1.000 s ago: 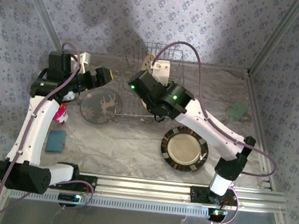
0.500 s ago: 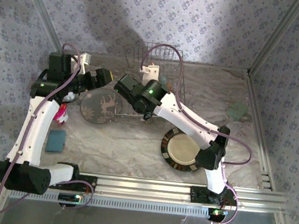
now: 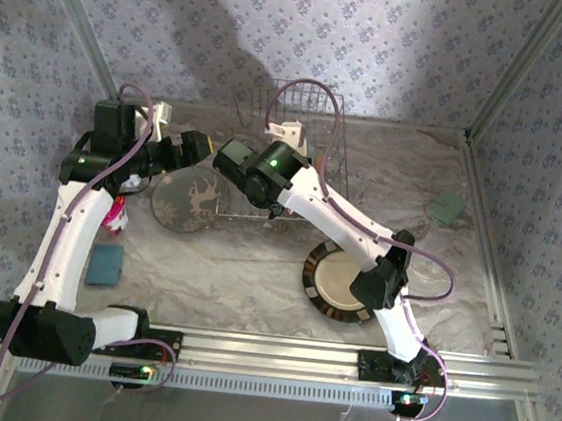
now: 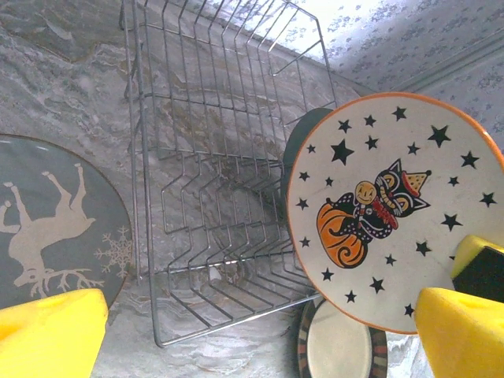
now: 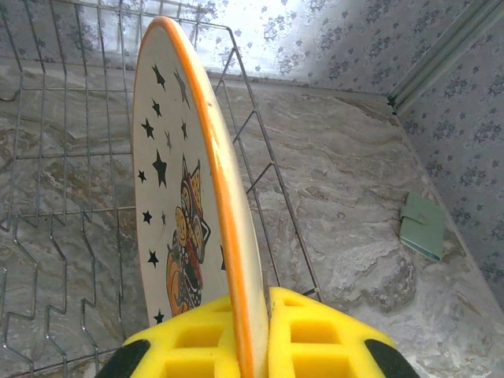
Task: Load the plates into the dish rack
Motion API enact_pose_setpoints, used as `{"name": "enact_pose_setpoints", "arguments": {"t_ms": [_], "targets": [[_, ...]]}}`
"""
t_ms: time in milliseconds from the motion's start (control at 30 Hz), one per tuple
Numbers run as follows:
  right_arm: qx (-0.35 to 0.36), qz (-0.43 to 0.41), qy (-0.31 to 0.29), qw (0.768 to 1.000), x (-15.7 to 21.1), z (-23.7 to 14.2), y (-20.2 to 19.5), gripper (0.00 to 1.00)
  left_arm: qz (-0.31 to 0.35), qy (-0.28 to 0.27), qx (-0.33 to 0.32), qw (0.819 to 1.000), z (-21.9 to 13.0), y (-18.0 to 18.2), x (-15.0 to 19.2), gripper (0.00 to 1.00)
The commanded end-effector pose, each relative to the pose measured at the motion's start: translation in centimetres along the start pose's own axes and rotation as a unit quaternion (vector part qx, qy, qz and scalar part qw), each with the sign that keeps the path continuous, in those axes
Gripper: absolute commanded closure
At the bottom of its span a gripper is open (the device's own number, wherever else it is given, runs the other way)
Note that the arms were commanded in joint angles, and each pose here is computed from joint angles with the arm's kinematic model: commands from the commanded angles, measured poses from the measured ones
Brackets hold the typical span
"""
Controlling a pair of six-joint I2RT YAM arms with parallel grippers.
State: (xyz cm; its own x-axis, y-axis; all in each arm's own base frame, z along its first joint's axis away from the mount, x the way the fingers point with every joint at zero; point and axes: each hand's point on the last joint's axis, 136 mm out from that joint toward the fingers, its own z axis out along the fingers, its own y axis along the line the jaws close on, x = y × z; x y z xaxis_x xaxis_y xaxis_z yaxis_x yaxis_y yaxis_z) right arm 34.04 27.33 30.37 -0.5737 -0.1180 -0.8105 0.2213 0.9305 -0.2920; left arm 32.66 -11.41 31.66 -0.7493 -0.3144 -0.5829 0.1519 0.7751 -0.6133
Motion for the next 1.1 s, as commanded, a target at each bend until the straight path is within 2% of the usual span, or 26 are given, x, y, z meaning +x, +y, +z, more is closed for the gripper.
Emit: {"name": "enact_pose_setpoints", "arguments": {"t_ms": [0, 667, 1067], "targets": [[0.040, 0.023, -0.058, 0.997, -3.0, -0.5, -2.6, 1.00, 0.017, -0.006, 0.014, 1.000, -0.2, -0.6, -0.4, 0.01], [0.069, -0.030, -0.048, 0.996, -2.9, 1.3, -2.8, 1.00, 0.015, 0.000, 0.015, 1.000, 0.3, -0.5, -0.4, 0.01], [0.073, -0.078, -0.036, 0.994, -1.6, 3.2, -0.5, 1.00, 0.013, 0.001, 0.017, 1.000, 0.2, -0.4, 0.0, 0.01]]}}
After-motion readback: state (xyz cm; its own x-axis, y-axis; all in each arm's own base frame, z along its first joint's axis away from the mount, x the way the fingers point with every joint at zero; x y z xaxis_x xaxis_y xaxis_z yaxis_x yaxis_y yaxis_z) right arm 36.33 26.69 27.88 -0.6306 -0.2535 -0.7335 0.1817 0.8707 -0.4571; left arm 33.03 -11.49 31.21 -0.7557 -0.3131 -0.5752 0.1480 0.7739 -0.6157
